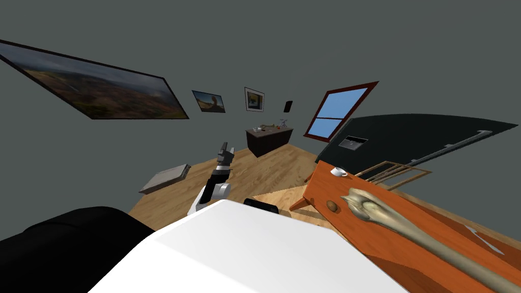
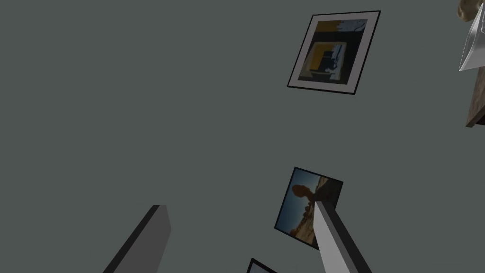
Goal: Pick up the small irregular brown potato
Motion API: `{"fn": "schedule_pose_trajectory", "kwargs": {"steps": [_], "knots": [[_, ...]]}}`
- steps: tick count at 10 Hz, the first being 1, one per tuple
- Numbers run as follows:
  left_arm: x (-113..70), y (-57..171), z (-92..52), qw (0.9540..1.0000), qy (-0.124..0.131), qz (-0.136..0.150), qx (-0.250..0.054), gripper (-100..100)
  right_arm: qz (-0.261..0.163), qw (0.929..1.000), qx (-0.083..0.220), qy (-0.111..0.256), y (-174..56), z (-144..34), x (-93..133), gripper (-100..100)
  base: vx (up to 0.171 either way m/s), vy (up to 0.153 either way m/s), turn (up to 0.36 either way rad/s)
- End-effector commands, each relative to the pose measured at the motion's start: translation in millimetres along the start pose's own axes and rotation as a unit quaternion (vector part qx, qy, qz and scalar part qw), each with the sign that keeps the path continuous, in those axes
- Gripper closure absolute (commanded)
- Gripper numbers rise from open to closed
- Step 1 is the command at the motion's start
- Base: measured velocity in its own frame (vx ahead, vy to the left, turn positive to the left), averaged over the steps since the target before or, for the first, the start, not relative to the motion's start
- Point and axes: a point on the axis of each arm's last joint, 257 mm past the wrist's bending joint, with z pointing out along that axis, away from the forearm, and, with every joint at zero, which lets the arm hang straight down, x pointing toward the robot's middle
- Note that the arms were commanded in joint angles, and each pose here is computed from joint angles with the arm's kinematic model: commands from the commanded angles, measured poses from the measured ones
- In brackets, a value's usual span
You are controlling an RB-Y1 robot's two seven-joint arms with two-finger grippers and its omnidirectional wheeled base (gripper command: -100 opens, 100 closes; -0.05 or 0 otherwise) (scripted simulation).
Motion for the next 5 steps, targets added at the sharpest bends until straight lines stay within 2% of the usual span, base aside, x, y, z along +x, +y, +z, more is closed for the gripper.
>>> {"fn": "schedule_pose_trajectory", "kwargs": {"steps": [1,2,3,4,5], "knots": [[0.0,0,0.0,1.0000,0.000,0.000,0.000,0,-0.029,0.9995,-0.009,0.011,4,0.2,11,-100,0.015,0.012,0.094],[0.0,0,0.0,1.0000,0.000,0.000,0.000,0,-0.068,0.9970,-0.025,0.027,16,-2.9,27,-100,0.020,0.015,0.174],[0.0,0,0.0,1.0000,0.000,0.000,0.000,0,-0.074,0.9965,-0.026,0.029,17,-3.0,28,-100,0.019,0.006,0.077],[-0.1,0,0.0,1.0000,0.000,0.000,0.000,0,-0.113,0.9918,-0.041,0.043,27,-6.7,44,-100,0.026,0.004,0.141],[0.0,0,0.0,1.0000,0.000,0.000,0.000,0,-0.118,0.9911,-0.043,0.044,28,-6.8,44,-100,0.022,-0.003,0.072]]}}
